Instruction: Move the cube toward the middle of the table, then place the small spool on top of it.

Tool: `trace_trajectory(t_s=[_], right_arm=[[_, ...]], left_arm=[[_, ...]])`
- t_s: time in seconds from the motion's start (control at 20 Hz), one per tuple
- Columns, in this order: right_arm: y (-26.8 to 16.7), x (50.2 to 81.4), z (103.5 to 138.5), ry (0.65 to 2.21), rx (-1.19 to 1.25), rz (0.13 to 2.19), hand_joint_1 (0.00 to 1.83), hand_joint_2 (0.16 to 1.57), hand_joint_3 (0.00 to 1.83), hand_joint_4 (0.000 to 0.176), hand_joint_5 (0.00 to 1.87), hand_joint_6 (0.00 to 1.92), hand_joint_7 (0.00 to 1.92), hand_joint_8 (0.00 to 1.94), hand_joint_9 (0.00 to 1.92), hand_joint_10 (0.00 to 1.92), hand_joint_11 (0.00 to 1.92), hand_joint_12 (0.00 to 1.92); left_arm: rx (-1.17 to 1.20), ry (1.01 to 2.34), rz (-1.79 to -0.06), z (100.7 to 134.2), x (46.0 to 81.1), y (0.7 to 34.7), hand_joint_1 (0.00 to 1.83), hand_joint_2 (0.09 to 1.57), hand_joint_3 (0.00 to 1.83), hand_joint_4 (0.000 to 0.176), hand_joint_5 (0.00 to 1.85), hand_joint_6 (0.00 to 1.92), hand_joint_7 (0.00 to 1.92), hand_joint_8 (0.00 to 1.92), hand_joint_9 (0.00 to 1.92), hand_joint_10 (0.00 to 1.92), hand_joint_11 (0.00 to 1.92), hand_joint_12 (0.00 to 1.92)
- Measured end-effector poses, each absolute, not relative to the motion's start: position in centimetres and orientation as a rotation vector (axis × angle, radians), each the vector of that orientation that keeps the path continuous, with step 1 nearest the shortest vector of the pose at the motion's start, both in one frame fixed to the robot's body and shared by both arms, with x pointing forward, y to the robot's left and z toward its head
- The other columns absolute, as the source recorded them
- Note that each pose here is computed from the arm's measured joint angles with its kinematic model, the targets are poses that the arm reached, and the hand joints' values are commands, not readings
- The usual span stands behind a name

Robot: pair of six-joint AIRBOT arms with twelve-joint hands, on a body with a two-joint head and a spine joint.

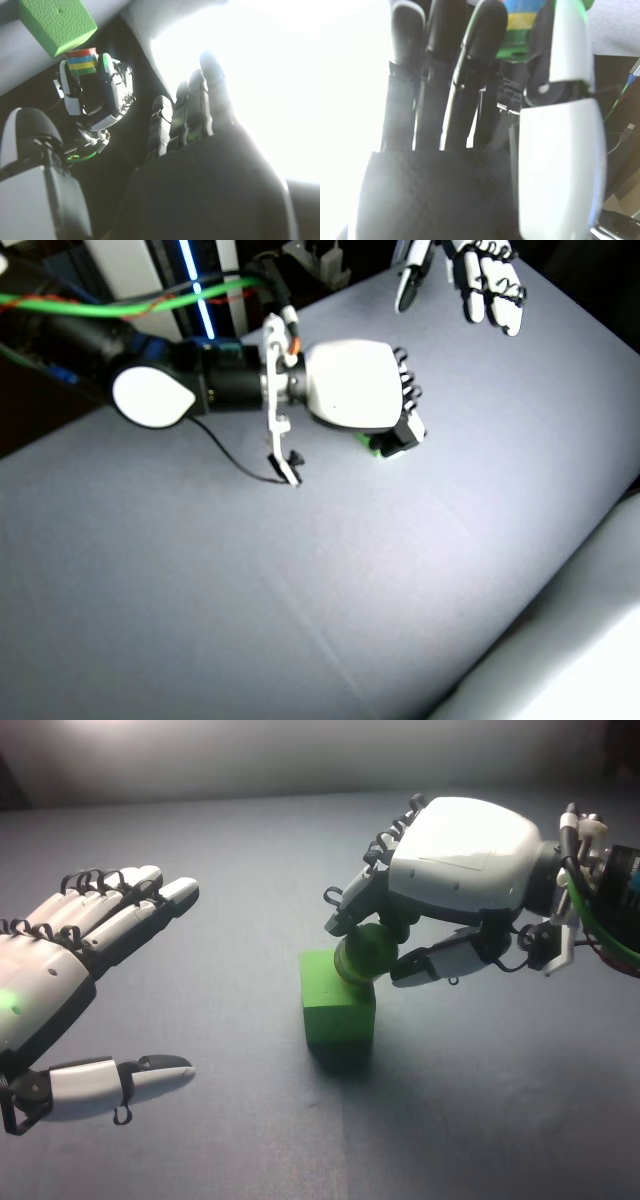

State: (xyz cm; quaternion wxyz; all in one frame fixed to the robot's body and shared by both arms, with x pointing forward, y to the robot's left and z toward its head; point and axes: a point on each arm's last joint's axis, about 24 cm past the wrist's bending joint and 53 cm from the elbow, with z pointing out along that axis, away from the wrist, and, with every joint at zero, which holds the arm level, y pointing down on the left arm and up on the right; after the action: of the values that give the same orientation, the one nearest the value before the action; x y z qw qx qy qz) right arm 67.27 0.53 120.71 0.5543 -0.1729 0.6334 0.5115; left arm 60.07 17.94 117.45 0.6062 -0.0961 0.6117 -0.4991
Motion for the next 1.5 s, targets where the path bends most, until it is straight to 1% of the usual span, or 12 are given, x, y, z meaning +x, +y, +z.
trace_trajectory(t_s=[0.1, 0.15, 0.25, 0.3, 0.45, 0.65, 0.75, 0.9, 1.0, 1.15, 1.35, 1.5], right_arm=[[0.7, 67.2, 120.9, 1.493, -0.421, 1.202, 1.29, 0.97, 0.00, 0.000, 1.34, 0.28, 1.48, 0.20, 1.19, 0.67, 0.79, 1.33], [0.7, 67.3, 121.0, 1.490, -0.424, 1.200, 1.38, 0.99, 0.00, 0.000, 1.22, 0.51, 1.45, 0.10, 1.12, 0.89, 0.77, 1.26], [0.8, 67.3, 121.3, 1.486, -0.430, 1.196, 1.28, 0.99, 0.00, 0.013, 1.24, 0.56, 1.42, 0.20, 1.13, 0.56, 0.71, 1.23], [0.9, 67.4, 121.7, 1.479, -0.427, 1.198, 1.38, 1.00, 0.00, 0.000, 1.16, 0.65, 1.42, 0.20, 1.10, 0.81, 0.69, 1.20], [1.0, 67.4, 122.4, 1.460, -0.434, 1.196, 1.29, 0.99, 0.00, 0.000, 1.28, 0.35, 1.30, 0.59, 1.19, 0.68, 0.92, 1.32], [1.6, 66.7, 122.2, 1.458, -0.463, 1.198, 1.28, 0.99, 0.00, 0.000, 1.22, 0.54, 1.37, 0.37, 1.18, 0.51, 0.80, 1.23], [1.7, 66.7, 122.2, 1.457, -0.468, 1.197, 1.40, 1.01, 0.00, 0.000, 1.16, 0.54, 1.35, 0.27, 1.12, 0.99, 0.87, 1.25], [1.7, 66.7, 122.2, 1.457, -0.468, 1.197, 1.40, 1.02, 0.00, 0.000, 1.04, 0.74, 1.34, 0.23, 1.13, 1.00, 0.91, 1.13], [1.7, 66.7, 122.2, 1.458, -0.469, 1.197, 1.40, 1.03, 0.00, 0.000, 1.06, 0.68, 1.30, 0.36, 1.09, 1.05, 0.88, 1.20], [2.2, 66.6, 122.0, 1.464, -0.470, 1.202, 1.39, 1.06, 0.00, 0.000, 0.99, 0.81, 1.22, 0.59, 1.01, 1.11, 0.77, 1.26], [2.8, 66.5, 121.5, 1.478, -0.476, 1.202, 1.39, 1.05, 0.00, 0.000, 0.96, 0.97, 1.26, 0.40, 1.03, 1.05, 0.76, 1.11], [2.6, 66.9, 121.2, 1.492, -0.471, 1.187, 1.28, 1.02, 0.00, 0.000, 1.10, 0.76, 1.34, 0.43, 1.18, 0.64, 0.86, 1.23]], left_arm=[[-0.223, 1.415, -1.156, 117.4, 60.1, 17.9, 0.71, 0.97, 0.00, 0.133, 0.09, 0.00, 0.02, 0.00, 0.05, 0.00, 0.00, 0.39], [-0.222, 1.415, -1.156, 117.4, 60.1, 17.9, 0.71, 0.97, 0.00, 0.138, 0.09, 0.00, 0.02, 0.00, 0.05, 0.00, 0.00, 0.39], [-0.223, 1.415, -1.155, 117.4, 60.1, 17.9, 0.72, 0.96, 0.00, 0.130, 0.11, 0.00, 0.03, 0.00, 0.07, 0.00, 0.00, 0.42], [-0.225, 1.415, -1.156, 117.4, 60.1, 17.9, 0.72, 0.96, 0.00, 0.135, 0.11, 0.00, 0.04, 0.00, 0.06, 0.00, 0.00, 0.42], [-0.227, 1.415, -1.160, 117.3, 60.0, 17.8, 0.71, 0.96, 0.00, 0.131, 0.11, 0.00, 0.04, 0.00, 0.07, 0.00, 0.00, 0.50], [-0.225, 1.417, -1.161, 117.3, 60.0, 17.7, 0.72, 0.97, 0.00, 0.105, 0.11, 0.00, 0.04, 0.00, 0.07, 0.00, 0.00, 0.47], [-0.226, 1.417, -1.161, 117.3, 60.0, 17.7, 0.71, 0.96, 0.00, 0.122, 0.12, 0.00, 0.05, 0.00, 0.07, 0.00, 0.00, 0.50], [-0.228, 1.416, -1.161, 117.3, 60.0, 17.8, 0.69, 0.97, 0.00, 0.112, 0.11, 0.00, 0.04, 0.00, 0.07, 0.00, 0.00, 0.51], [-0.229, 1.417, -1.163, 117.3, 60.0, 17.8, 0.71, 0.98, 0.00, 0.078, 0.14, 0.00, 0.03, 0.00, 0.05, 0.00, 0.00, 0.48], [-0.230, 1.417, -1.163, 117.3, 60.0, 17.8, 0.76, 1.00, 0.00, 0.099, 0.12, 0.00, 0.02, 0.00, 0.04, 0.00, 0.00, 0.43], [-0.231, 1.417, -1.164, 117.2, 60.0, 17.8, 0.74, 1.00, 0.00, 0.135, 0.09, 0.00, 0.01, 0.00, 0.04, 0.00, 0.00, 0.39], [-0.230, 1.414, -1.166, 117.3, 60.0, 17.7, 0.71, 0.99, 0.00, 0.170, 0.07, 0.00, 0.01, 0.00, 0.05, 0.00, 0.00, 0.40]])
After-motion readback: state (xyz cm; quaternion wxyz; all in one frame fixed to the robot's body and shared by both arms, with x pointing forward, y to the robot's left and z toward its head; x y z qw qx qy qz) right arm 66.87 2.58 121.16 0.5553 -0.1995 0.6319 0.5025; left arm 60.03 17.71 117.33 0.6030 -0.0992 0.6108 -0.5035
